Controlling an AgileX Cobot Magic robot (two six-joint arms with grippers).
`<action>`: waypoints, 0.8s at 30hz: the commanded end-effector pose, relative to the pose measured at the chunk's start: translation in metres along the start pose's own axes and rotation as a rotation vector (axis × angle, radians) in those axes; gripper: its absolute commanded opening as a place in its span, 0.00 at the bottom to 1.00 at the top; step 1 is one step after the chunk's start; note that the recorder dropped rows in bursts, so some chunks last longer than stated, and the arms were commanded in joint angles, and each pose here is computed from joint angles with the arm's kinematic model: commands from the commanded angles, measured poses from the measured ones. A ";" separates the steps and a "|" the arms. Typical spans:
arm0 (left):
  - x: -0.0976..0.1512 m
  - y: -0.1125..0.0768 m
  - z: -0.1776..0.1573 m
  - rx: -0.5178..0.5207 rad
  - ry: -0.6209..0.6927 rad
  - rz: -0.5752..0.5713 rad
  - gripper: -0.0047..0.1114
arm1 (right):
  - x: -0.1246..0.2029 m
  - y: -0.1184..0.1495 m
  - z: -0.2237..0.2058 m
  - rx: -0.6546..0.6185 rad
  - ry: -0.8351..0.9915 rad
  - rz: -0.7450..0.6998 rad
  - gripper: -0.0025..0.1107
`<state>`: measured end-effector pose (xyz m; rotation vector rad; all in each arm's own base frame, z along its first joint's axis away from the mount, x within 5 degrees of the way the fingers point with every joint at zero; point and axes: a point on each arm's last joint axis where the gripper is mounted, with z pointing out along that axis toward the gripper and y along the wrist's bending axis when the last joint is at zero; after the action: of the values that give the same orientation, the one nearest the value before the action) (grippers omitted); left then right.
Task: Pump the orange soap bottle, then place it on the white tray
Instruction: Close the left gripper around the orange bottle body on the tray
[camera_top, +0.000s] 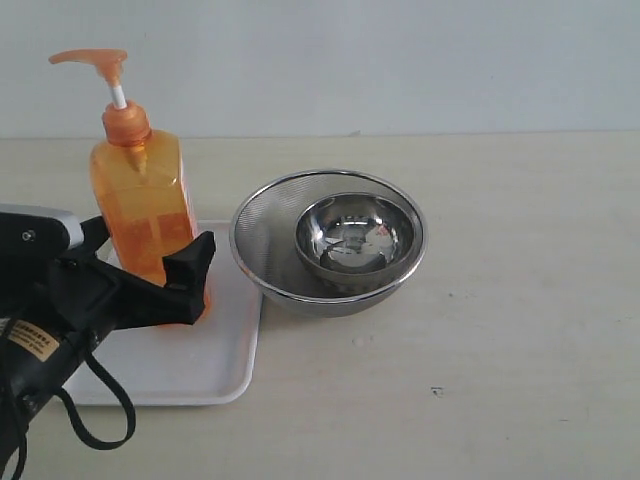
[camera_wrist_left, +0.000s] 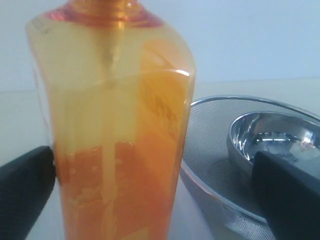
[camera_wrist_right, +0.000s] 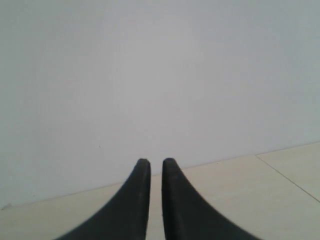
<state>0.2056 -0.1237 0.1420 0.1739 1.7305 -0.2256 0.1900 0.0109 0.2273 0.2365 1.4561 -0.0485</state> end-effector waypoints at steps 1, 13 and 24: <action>0.000 -0.004 0.010 -0.011 -0.013 -0.016 0.99 | -0.002 -0.001 -0.001 0.000 -0.012 -0.002 0.08; 0.004 0.007 0.022 -0.204 -0.007 -0.081 0.99 | -0.002 -0.001 -0.001 0.000 -0.012 -0.002 0.08; 0.003 0.005 0.024 -0.194 -0.015 -0.082 0.99 | -0.002 -0.001 -0.001 0.000 -0.012 -0.002 0.08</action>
<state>0.2275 -0.1237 0.1339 -0.0265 1.7477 -0.1204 0.1900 0.0109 0.2273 0.2365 1.4561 -0.0485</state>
